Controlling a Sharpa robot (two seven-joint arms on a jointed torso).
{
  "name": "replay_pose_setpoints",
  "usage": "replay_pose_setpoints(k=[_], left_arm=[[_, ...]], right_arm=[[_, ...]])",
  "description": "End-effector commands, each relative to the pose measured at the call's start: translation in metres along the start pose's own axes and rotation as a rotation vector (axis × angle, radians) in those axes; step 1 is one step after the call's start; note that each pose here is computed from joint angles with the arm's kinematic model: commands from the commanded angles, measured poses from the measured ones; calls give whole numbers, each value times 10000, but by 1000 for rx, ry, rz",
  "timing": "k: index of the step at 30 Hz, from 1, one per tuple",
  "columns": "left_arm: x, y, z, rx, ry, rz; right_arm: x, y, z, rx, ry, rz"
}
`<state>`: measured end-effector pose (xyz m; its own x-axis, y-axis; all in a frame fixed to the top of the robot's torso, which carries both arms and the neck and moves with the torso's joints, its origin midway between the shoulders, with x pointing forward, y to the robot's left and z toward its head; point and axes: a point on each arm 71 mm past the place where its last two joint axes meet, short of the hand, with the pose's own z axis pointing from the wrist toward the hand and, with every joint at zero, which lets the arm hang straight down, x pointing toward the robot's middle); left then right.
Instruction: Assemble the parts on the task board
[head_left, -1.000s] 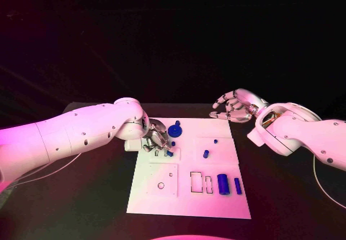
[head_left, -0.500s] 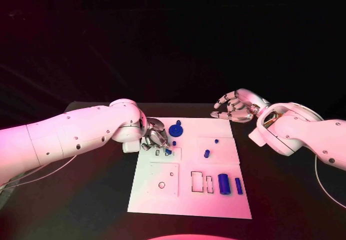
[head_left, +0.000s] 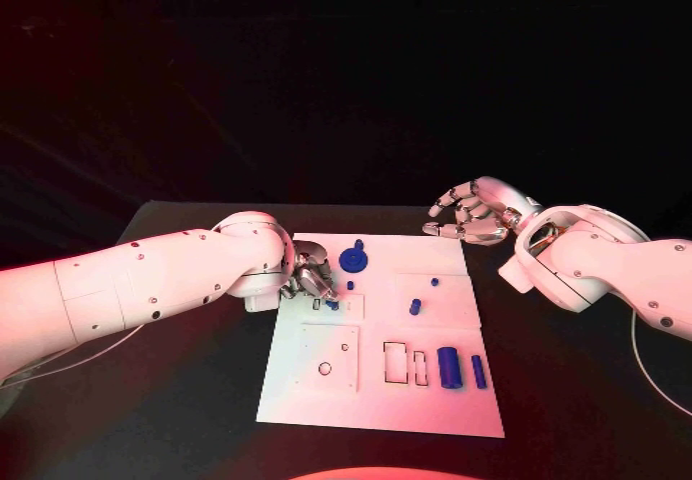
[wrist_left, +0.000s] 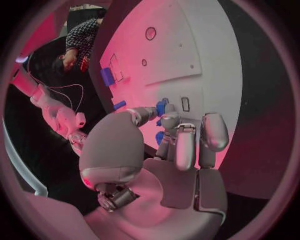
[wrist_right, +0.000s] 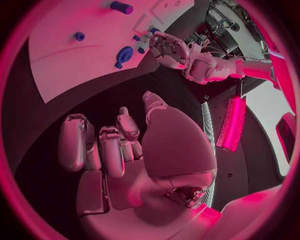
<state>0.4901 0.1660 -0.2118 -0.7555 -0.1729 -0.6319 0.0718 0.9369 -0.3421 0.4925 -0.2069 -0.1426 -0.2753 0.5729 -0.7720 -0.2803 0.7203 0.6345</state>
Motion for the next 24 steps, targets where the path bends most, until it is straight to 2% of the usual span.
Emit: replay_pose_setpoints(k=[1,24], left_arm=[[-3,-8,8,6,-57,22],[67,0,18,6,-7,19]], right_arm=[[15,11,-3,-10,10,-9],[21,2,-4,-9,8,-9]])
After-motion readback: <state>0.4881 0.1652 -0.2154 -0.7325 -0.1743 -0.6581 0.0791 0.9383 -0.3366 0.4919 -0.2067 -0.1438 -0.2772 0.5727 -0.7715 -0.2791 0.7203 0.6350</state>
